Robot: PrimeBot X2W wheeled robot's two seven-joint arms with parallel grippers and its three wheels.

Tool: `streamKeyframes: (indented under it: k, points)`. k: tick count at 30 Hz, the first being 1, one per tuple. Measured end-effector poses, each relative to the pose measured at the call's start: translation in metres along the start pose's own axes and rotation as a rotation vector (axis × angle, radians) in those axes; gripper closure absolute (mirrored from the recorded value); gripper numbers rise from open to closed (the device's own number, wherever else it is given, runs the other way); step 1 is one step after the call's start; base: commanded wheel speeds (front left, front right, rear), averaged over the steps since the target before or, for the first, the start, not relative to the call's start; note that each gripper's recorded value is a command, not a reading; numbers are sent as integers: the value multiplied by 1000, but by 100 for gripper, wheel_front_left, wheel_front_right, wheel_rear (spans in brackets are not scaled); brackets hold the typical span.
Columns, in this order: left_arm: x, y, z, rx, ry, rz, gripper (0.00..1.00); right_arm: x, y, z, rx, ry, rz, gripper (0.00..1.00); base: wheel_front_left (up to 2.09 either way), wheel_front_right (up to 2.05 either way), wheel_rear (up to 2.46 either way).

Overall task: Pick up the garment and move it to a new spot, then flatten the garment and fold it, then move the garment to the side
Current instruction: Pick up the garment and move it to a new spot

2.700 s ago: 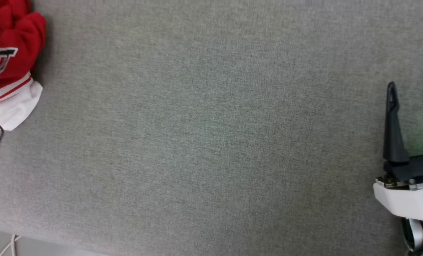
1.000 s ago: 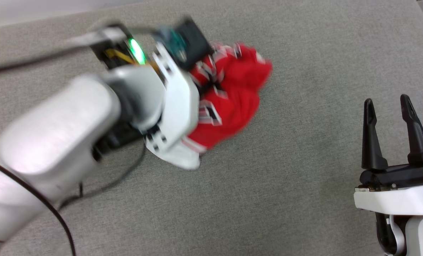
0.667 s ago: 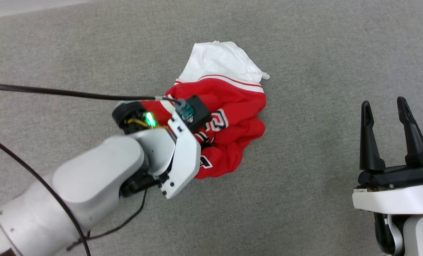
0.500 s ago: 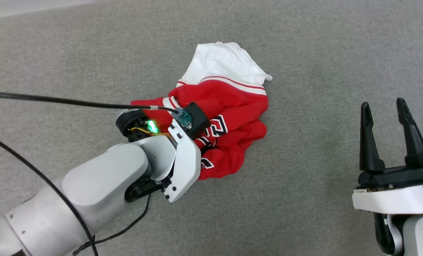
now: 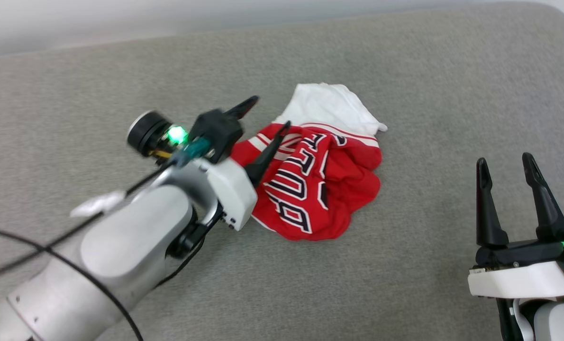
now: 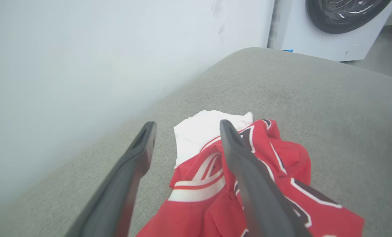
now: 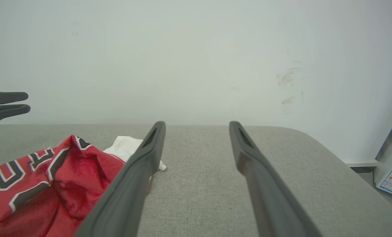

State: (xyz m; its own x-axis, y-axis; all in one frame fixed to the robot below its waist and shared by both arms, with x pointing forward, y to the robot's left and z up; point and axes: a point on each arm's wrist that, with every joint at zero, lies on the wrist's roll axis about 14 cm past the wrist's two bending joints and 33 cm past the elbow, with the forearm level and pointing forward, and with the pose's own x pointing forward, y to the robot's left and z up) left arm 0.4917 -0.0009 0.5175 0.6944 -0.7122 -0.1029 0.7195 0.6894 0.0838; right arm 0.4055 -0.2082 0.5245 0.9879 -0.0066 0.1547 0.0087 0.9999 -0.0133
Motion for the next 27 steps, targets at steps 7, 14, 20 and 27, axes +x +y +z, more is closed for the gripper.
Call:
streamKeyframes:
  k: [7,14,20,27]
  points:
    - [-54,41,5,34,-105,329,0,1,14,9,7,-26,40,0,0,0,0]
    - [-115,53,22,34,-216,584,0,1,22,15,6,-43,64,0,0,0,0]
    - [-161,53,24,40,-254,742,0,-5,30,18,15,-48,86,0,0,0,0]
    - [-200,50,17,23,-261,863,0,-15,37,19,50,-43,102,0,0,0,0]
